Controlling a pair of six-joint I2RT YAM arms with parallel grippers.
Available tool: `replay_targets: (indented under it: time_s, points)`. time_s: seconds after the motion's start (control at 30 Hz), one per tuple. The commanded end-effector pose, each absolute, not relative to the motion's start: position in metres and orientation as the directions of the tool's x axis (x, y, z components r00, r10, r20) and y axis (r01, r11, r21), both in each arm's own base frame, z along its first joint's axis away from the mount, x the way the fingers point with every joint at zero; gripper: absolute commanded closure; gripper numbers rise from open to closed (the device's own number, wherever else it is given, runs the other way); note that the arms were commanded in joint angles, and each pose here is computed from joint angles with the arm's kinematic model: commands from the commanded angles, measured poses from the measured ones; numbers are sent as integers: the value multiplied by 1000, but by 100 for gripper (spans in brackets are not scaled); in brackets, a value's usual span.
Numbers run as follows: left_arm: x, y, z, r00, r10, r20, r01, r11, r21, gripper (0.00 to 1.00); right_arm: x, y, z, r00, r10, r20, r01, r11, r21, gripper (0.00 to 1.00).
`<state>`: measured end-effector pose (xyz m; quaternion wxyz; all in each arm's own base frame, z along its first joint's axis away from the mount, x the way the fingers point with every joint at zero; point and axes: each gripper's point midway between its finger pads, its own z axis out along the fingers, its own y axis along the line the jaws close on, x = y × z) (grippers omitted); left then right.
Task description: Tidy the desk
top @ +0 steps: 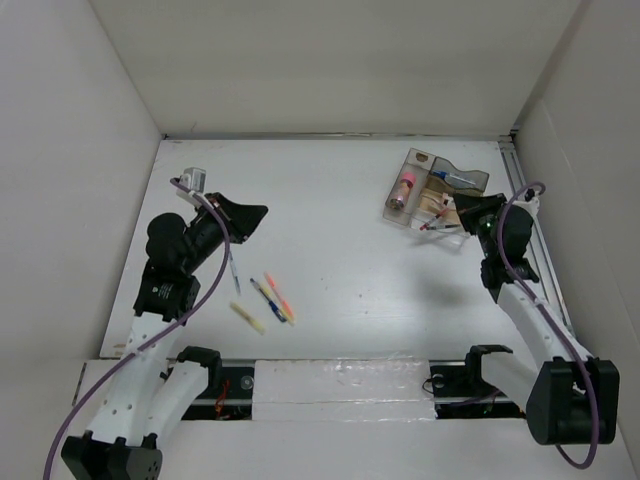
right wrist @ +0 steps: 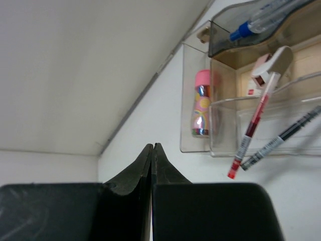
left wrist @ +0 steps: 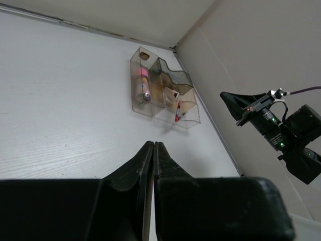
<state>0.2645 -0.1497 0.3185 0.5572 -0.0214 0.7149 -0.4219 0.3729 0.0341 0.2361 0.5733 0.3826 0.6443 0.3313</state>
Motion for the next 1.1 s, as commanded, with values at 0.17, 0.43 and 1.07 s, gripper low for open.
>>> replay_targets:
  time_s: [0.17, 0.43, 1.07]
  points:
    - [283, -170, 342, -395, -432, -811, 509, 632, -584, 100, 344, 37, 269, -119, 748, -653, 73, 662, 746, 100]
    - [334, -235, 331, -424, -263, -866, 411, 796, -443, 94, 313, 62, 380, -120, 652, -748, -166, 730, 663, 77]
    - [347, -537, 241, -185, 327, -927, 739, 668, 89, 70, 182, 22, 456, 290, 685, -668, -223, 727, 649, 100]
